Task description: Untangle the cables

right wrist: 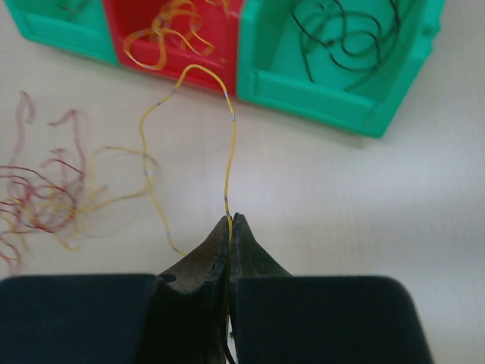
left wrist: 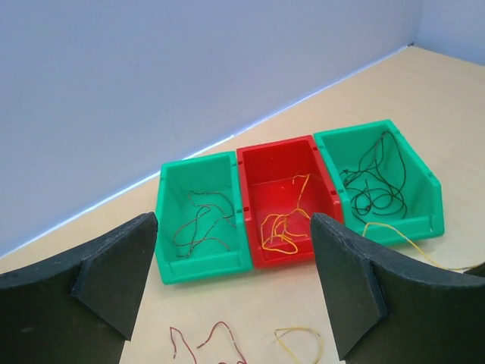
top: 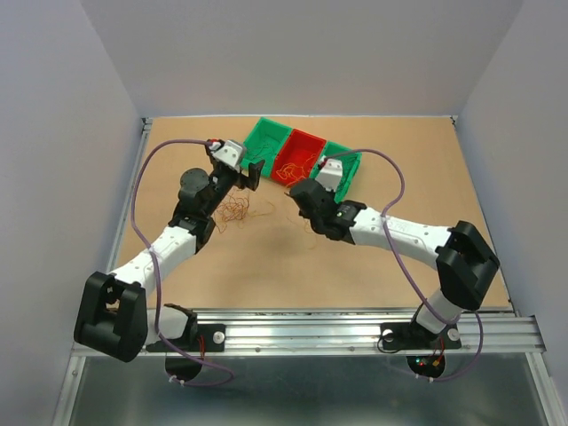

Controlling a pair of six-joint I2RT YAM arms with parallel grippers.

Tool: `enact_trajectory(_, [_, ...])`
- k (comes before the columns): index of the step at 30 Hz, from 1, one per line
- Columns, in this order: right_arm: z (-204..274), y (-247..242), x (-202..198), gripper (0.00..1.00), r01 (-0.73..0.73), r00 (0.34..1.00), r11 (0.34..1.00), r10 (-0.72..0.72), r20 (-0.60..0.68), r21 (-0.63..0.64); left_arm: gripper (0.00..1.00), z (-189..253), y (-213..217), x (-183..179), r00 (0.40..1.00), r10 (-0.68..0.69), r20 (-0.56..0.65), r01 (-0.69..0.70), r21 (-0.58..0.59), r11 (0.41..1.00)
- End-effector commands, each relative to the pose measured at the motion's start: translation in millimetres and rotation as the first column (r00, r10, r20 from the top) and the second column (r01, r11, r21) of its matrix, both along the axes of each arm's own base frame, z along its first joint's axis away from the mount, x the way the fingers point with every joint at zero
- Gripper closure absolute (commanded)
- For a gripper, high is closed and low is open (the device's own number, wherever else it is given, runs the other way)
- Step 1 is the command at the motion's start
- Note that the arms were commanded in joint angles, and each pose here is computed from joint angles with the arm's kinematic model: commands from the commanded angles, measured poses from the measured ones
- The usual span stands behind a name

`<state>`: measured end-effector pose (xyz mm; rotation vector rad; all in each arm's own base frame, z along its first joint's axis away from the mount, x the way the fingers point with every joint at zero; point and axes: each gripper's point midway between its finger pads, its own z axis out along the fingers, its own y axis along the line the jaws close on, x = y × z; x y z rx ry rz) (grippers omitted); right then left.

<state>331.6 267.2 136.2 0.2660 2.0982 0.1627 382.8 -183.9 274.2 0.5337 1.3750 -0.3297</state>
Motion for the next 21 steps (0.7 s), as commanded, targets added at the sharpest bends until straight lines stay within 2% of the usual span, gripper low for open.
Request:
enact_trajectory(1, [81.4,30.1,45.7,1.00,-0.053,0.986,0.997,0.043,0.162,0.061,0.07,39.2,25.1,3.0,0.996,0.057,0.073,-0.047,-0.137,0.989])
enact_trajectory(7, [109.8,30.9,92.5,0.99,-0.033,0.980,0.994,0.012,0.200,0.101,0.07,40.5,31.2,5.0,0.994,0.086,0.069,-0.074,-0.153,0.985])
enact_trajectory(14, [100.8,13.8,145.9,1.00,0.056,0.978,0.989,-0.082,0.192,0.137,0.08,32.4,27.8,11.9,0.996,0.077,0.047,-0.069,-0.140,0.988])
enact_trajectory(17, [89.8,5.6,164.2,1.00,0.111,0.972,0.987,-0.132,0.192,0.114,0.08,26.5,25.3,17.0,0.997,0.071,0.029,-0.067,-0.125,0.990])
enact_trajectory(21, [104.6,-3.3,180.5,0.99,0.161,0.955,0.975,-0.192,0.225,0.151,0.08,11.6,19.5,28.4,0.998,0.059,-0.011,-0.059,-0.091,0.994])
